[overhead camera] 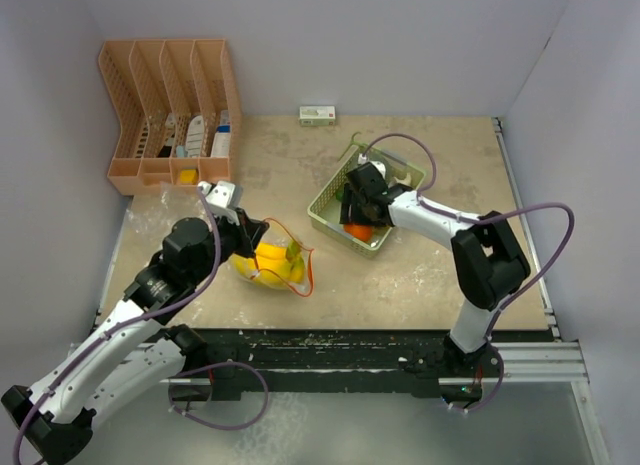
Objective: Place the food in the zip-top bag and seal the zipper
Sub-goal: Pick up the fake fruit from the bin.
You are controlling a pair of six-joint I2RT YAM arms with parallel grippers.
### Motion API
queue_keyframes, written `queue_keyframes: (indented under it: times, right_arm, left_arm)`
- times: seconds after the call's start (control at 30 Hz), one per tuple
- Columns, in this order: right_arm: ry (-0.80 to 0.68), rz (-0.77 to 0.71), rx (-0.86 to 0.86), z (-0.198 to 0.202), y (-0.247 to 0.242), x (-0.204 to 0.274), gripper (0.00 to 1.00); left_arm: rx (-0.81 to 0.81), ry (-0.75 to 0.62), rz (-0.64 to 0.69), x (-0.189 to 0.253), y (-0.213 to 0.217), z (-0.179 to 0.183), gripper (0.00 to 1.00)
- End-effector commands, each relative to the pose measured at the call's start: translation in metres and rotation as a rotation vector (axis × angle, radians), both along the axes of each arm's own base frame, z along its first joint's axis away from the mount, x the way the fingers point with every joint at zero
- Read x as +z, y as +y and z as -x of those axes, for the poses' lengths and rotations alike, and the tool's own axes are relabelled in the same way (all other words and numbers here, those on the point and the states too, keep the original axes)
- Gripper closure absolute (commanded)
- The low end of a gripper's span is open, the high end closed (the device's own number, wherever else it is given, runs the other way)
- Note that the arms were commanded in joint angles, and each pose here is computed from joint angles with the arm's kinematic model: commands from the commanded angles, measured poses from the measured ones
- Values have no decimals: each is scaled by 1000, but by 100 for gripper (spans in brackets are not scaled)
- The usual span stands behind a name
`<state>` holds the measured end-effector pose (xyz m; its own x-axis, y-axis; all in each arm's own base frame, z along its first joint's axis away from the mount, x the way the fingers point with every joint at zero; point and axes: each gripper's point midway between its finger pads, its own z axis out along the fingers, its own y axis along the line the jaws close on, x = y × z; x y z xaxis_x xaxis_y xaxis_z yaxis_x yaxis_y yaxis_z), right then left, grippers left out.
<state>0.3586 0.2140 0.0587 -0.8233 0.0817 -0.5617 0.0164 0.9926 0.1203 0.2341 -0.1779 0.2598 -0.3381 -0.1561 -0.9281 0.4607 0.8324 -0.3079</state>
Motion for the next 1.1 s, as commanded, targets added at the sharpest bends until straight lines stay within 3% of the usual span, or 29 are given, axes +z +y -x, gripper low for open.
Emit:
queue_keyframes:
  times: [0.0, 0.33, 0.73, 1.07]
  right_arm:
    - [-135, -90, 38, -15, 14, 53, 92]
    - [-314, -134, 97, -10, 6, 130, 95]
    - [-481, -434, 387, 70, 58, 229, 99]
    - [-416, -546, 580, 120, 145, 218, 100]
  left_arm:
    - [19, -65, 47, 21, 0, -5, 100]
    - [25, -25, 21, 5, -7, -16, 100]
    - [7, 4, -10, 0, -26, -37, 100]
    - [2, -8, -7, 10, -24, -34, 100]
